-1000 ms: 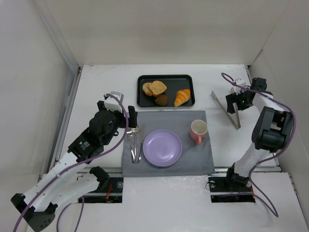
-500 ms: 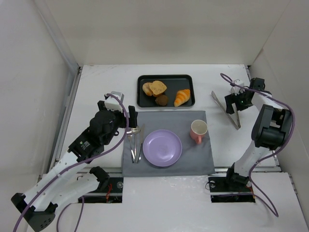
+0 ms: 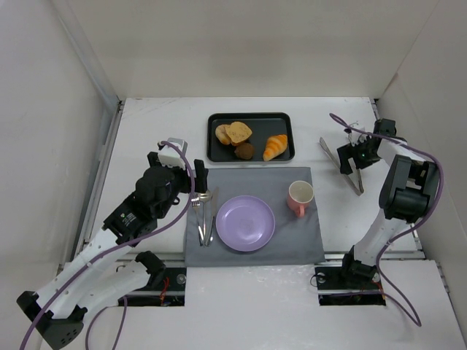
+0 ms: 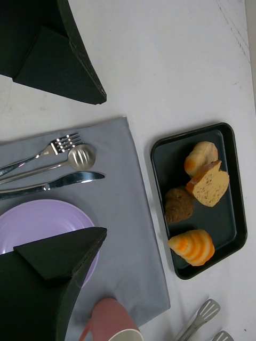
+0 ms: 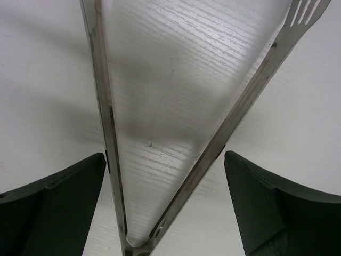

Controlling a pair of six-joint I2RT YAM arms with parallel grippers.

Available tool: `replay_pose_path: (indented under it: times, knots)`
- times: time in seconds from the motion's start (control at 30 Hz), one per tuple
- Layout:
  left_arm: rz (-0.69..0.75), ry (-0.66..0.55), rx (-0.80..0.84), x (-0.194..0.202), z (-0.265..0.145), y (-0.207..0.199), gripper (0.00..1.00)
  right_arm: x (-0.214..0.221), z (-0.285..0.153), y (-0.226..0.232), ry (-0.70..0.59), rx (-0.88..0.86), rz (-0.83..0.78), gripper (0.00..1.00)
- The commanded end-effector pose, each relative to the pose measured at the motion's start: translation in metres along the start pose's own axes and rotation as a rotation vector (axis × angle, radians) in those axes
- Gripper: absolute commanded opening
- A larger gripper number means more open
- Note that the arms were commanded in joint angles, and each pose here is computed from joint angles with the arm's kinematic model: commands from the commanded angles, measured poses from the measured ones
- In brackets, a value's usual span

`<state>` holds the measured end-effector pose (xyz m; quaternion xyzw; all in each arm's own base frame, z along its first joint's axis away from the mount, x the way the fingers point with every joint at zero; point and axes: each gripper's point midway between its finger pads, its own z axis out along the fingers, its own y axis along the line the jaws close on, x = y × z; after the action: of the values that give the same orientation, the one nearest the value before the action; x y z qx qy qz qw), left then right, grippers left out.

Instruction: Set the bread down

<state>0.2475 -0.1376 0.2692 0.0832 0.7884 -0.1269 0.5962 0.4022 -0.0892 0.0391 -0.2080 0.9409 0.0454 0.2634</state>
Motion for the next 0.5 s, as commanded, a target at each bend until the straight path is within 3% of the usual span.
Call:
replay_pose_path:
  times: [0.0, 0.47]
  knots:
    - [-0.018, -0.051, 0.018, -0.018, -0.003, -0.004, 1.00, -0.006, -0.002, -0.005, -0.004, 0.019, -0.031, 0.97]
    - [-0.018, -0.051, 0.018, -0.018, -0.003, -0.004, 1.00, 0.007, 0.001, -0.004, 0.055, 0.028, -0.067, 0.95]
